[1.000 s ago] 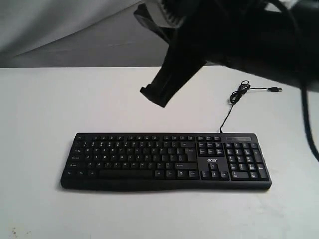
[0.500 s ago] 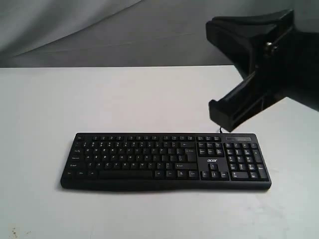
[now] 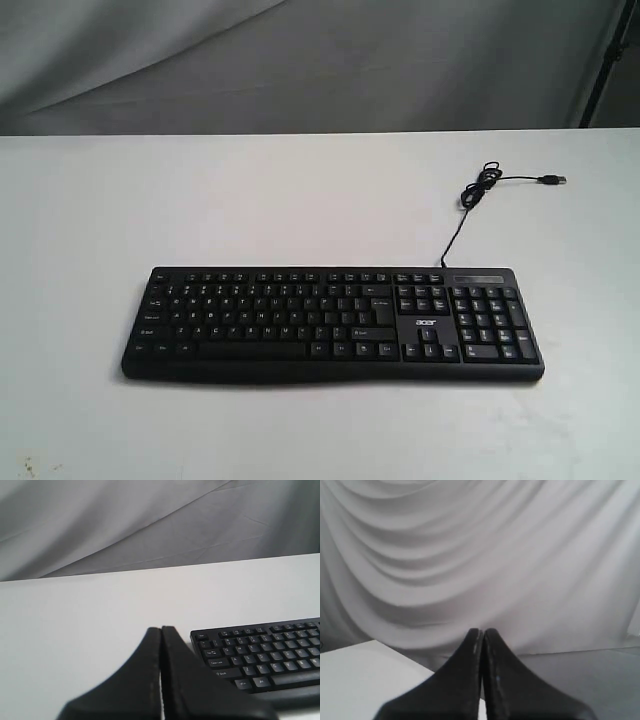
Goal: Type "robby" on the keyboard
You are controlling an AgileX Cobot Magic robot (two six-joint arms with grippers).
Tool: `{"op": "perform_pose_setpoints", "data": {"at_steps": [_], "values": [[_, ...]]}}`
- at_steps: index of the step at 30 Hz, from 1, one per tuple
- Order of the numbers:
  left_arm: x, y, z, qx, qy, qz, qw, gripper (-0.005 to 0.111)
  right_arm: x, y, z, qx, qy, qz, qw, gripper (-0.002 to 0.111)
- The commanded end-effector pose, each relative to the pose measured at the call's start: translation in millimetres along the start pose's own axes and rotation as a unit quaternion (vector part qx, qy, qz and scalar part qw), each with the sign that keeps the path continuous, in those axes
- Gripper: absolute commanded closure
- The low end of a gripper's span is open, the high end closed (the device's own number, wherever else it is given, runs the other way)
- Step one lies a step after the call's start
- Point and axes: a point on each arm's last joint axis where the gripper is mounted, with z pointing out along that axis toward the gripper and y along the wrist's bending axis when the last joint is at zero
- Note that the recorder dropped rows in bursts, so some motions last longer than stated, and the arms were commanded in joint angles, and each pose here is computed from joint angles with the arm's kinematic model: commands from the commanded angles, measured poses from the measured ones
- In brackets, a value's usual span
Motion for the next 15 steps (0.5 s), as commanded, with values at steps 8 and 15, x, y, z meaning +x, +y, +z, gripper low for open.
{"op": "perform_pose_setpoints", "data": {"at_steps": [8,15], "values": [[0.8,-0.3,0.1,0.003,-0.002,0.001,1.000,0.107,34.5,-35.5,-56.5,0.117,0.009,0.122,0.986,0.108],[0.8,-0.3,0.1,0.003,-0.002,0.001,1.000,0.107,69.5,-34.8,-94.4,0.199,-0.013,0.200,0.959,0.108]]}}
